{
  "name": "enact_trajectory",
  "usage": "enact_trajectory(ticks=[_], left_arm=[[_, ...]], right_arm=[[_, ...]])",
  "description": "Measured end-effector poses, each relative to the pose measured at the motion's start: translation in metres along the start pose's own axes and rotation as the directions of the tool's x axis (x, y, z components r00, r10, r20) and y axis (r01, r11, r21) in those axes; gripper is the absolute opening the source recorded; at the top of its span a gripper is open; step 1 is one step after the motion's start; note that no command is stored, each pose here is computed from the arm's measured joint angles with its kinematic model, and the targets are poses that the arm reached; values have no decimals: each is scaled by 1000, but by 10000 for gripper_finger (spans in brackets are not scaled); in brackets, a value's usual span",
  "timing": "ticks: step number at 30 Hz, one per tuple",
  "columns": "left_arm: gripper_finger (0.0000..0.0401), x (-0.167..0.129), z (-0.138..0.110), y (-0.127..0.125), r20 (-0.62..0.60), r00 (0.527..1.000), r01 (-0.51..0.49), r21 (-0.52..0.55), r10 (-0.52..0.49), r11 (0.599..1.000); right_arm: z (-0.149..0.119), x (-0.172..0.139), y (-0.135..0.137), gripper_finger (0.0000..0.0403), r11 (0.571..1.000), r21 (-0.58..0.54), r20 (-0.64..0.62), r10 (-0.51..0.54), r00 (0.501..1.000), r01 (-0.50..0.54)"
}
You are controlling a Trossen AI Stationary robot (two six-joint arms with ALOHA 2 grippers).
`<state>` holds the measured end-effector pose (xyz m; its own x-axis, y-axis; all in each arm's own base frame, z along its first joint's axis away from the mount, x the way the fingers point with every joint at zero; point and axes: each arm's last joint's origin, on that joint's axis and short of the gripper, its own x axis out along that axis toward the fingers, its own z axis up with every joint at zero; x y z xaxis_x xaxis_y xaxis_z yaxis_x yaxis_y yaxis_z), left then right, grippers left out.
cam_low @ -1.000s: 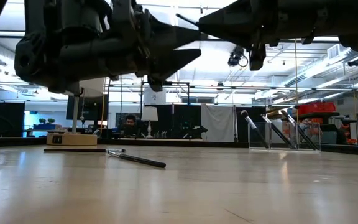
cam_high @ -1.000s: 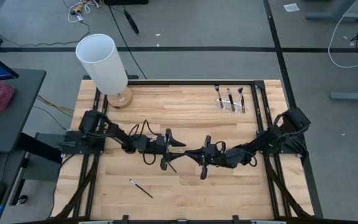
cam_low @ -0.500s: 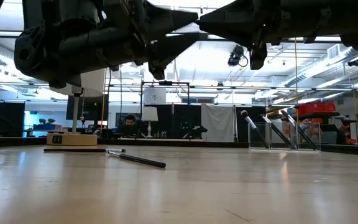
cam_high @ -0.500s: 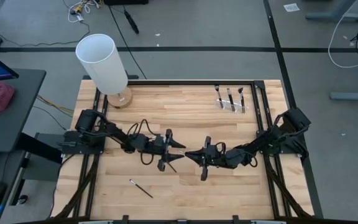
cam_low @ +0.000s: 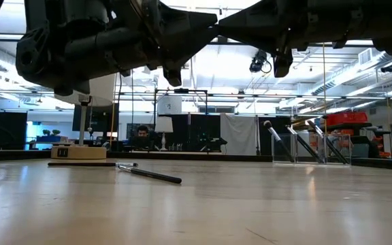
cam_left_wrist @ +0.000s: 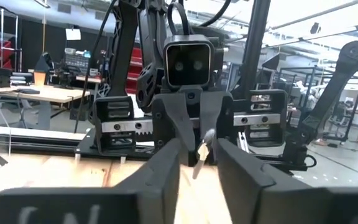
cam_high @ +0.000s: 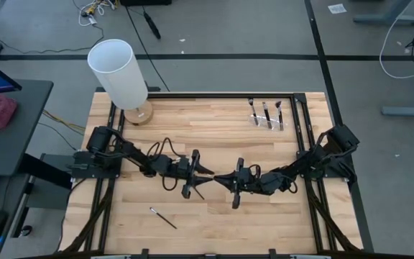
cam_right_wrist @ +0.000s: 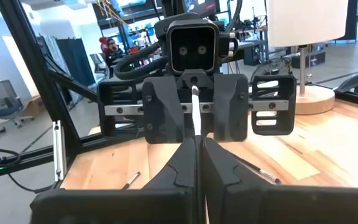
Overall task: Put items in baskets/containers
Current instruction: Put the eyeshadow brush into the transparent organizer
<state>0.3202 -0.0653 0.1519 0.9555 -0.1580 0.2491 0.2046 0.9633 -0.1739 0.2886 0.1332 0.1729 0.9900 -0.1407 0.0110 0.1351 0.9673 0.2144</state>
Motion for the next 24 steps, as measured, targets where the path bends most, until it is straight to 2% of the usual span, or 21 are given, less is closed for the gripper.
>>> enact_trajectory(ticks=[8, 12, 15, 20, 24], left_arm=[[18, 0, 2, -1, 0, 1000, 27, 0, -27, 1000], [16, 0, 0, -1, -13, 1000, 25, 0, -24, 1000], [18, 0, -1, 0, -26, 999, 20, -1, -20, 1000], [14, 0, -9, 3, -119, 993, -7, -14, 5, 1000], [14, -2, -18, 12, -215, 976, -43, -52, 31, 998]], right_arm=[[-2, 0, 0, 14, 1000, 11, -18, -4, 1000, 4], [-6, 0, -1, 35, 1000, 4, -59, -12, 998, 13], [-13, -4, -4, 60, 998, -51, -163, -39, 986, 31], [0, -20, -17, 110, 999, -3, -398, -50, 916, 53], [16, -30, -30, 149, 997, 71, -537, 4, 844, 40]])
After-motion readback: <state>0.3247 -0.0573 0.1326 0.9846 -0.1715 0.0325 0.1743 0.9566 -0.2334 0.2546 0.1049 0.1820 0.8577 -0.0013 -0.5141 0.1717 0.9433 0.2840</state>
